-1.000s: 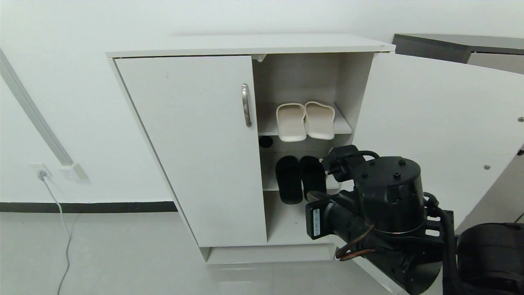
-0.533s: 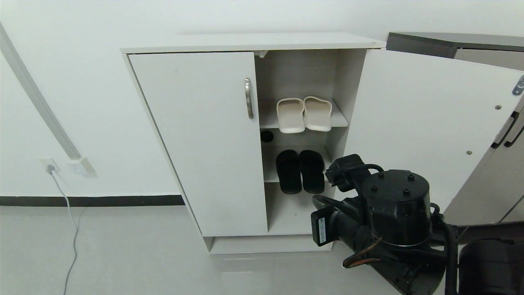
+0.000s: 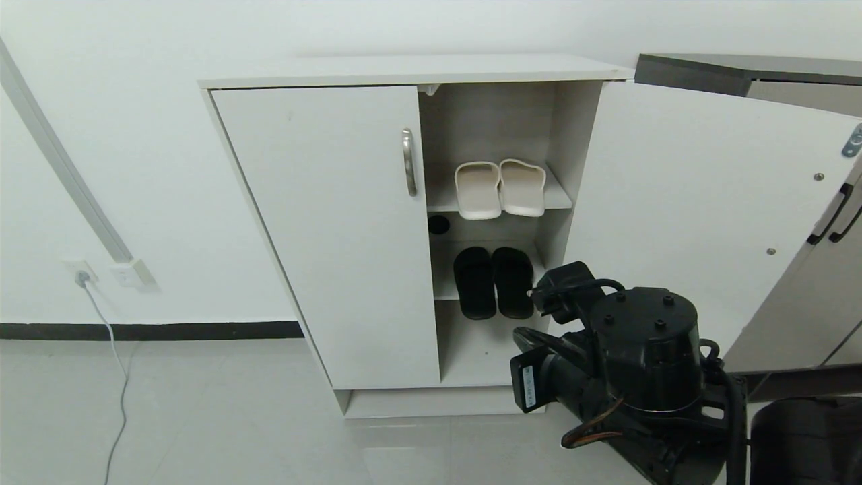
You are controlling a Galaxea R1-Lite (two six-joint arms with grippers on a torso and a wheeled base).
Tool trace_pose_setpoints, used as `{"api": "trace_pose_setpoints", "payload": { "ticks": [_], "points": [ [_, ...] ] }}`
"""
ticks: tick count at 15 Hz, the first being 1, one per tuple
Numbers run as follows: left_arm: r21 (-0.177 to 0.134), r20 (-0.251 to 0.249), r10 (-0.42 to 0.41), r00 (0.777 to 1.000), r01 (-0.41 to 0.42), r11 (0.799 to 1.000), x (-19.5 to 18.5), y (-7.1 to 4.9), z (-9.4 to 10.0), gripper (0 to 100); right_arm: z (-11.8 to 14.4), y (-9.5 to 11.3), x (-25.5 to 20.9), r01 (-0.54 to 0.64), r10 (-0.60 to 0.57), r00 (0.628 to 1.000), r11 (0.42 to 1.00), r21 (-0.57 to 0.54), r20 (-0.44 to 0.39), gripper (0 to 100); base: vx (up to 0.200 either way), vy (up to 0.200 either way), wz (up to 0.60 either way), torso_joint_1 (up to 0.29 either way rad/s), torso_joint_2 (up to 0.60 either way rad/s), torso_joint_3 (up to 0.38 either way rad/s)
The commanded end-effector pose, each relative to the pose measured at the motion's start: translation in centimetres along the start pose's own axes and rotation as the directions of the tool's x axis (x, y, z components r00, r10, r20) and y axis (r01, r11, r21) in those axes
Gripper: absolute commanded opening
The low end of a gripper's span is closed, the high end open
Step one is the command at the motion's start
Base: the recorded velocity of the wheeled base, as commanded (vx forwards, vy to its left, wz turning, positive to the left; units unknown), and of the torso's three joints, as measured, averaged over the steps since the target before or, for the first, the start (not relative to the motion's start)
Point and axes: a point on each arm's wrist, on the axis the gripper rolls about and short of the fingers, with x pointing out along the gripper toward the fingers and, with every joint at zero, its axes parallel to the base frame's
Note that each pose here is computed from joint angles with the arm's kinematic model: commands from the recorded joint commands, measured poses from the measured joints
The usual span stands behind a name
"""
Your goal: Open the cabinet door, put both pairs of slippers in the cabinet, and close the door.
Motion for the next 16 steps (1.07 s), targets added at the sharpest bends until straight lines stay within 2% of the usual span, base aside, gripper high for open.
{"api": "trace_pose_setpoints", "payload": {
  "ticks": [1,4,7,16],
  "points": [
    [0.0,-0.002,0.0,1.0,0.0,1.0,0.01,0.0,-0.01,0,-0.13,0.05,0.1,0.0,0.0,1.0,1.0,-0.002,-0.004,0,0.0,0.0,0.0,0.0,0.0,0.0],
    [0.0,-0.002,0.0,1.0,0.0,1.0,0.01,0.0,-0.01,0,-0.18,0.03,0.1,0.002,-0.002,1.0,1.0,-0.004,-0.006,0,0.0,0.0,0.0,0.001,-0.01,-0.019],
    [0.0,-0.002,0.0,1.0,0.0,1.0,0.01,0.0,-0.01,0,-0.25,0.01,0.08,0.002,-0.002,1.0,1.0,-0.006,-0.008,0,0.0,0.0,0.0,0.017,-0.19,-0.284],
    [0.0,-0.002,0.0,1.0,0.0,1.0,0.01,0.0,-0.01,0,-0.39,0.0,0.1,0.003,-0.003,1.0,1.0,-0.01,-0.013,0,0.0,0.0,0.0,0.095,-0.48,-0.35]
  ]
}}
